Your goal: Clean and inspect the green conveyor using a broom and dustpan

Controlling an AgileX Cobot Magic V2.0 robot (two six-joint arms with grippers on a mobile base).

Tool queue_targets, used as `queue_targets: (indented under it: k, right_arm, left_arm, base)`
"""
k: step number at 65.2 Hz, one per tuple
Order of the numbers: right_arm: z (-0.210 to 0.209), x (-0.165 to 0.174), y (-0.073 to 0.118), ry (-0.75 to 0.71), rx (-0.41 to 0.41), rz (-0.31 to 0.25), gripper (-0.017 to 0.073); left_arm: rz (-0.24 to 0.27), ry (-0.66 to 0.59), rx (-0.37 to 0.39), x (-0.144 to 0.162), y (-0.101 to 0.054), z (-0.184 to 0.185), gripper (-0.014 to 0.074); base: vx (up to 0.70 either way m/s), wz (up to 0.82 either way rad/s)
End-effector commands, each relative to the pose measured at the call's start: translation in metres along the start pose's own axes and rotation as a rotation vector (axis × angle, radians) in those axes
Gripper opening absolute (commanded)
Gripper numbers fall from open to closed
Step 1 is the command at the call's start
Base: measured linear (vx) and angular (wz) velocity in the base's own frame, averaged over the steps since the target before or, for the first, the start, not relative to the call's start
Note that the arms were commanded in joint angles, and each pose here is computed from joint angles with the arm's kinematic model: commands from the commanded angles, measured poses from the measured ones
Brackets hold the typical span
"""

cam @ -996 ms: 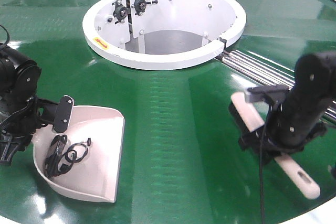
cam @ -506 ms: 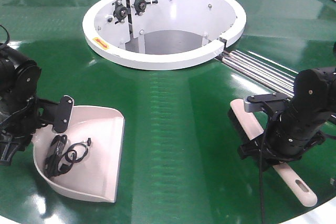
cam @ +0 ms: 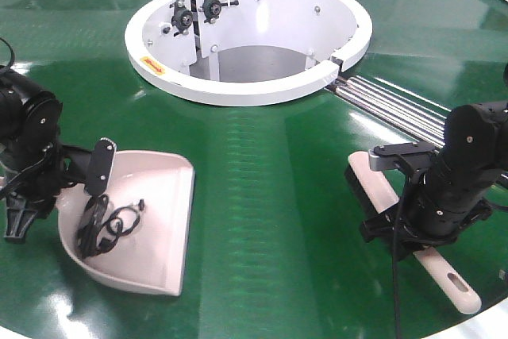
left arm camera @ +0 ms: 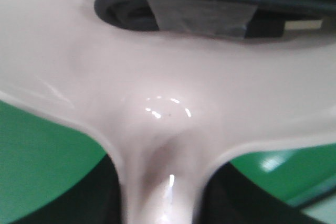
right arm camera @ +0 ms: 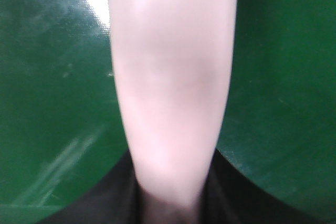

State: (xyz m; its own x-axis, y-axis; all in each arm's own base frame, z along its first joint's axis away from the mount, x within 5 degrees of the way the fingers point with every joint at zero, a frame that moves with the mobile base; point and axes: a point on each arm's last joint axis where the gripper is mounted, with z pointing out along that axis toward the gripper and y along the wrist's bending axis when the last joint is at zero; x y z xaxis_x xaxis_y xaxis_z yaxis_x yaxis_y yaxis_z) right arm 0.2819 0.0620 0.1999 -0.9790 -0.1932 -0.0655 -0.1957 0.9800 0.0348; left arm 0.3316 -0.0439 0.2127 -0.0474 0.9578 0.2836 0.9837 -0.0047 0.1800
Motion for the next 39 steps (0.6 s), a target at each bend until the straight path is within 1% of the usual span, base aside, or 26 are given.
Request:
queue_targets:
  k: [1, 19, 27, 39]
  right_arm:
    - [-0.0177, -0.0015, -0.0009, -0.066, -0.003, -0.005, -0.0004]
    - [-0.0177, -0.0014, -0.0015, -0.064, 0.004, -0.012, -0.0004]
    - [-0.0177, -0.0014, -0.0019, -0.064, 0.009, -0.015, -0.0004]
    - [-0.0177, -0.0014, -0.002, -0.064, 0.01, -0.015, -0.0004]
  left_arm:
    - [-0.022, -0.034, -0.124, 0.002, 0.0089, -0.0186, -0.0006]
    - [-0.023, -0.034, -0.125, 0.0023, 0.0091, -0.0185, -0.0006]
    - [-0.025, -0.032, -0.114, 0.0025, 0.0081, -0.0184, -0.0006]
    - [-0.033, -0.04, -0.102, 0.0017, 0.007, -0.0183, 0.0013]
  base:
    - [0.0, 0.0]
    - [0.0, 0.0]
    - [0.0, 0.0]
    - [0.0, 0.0]
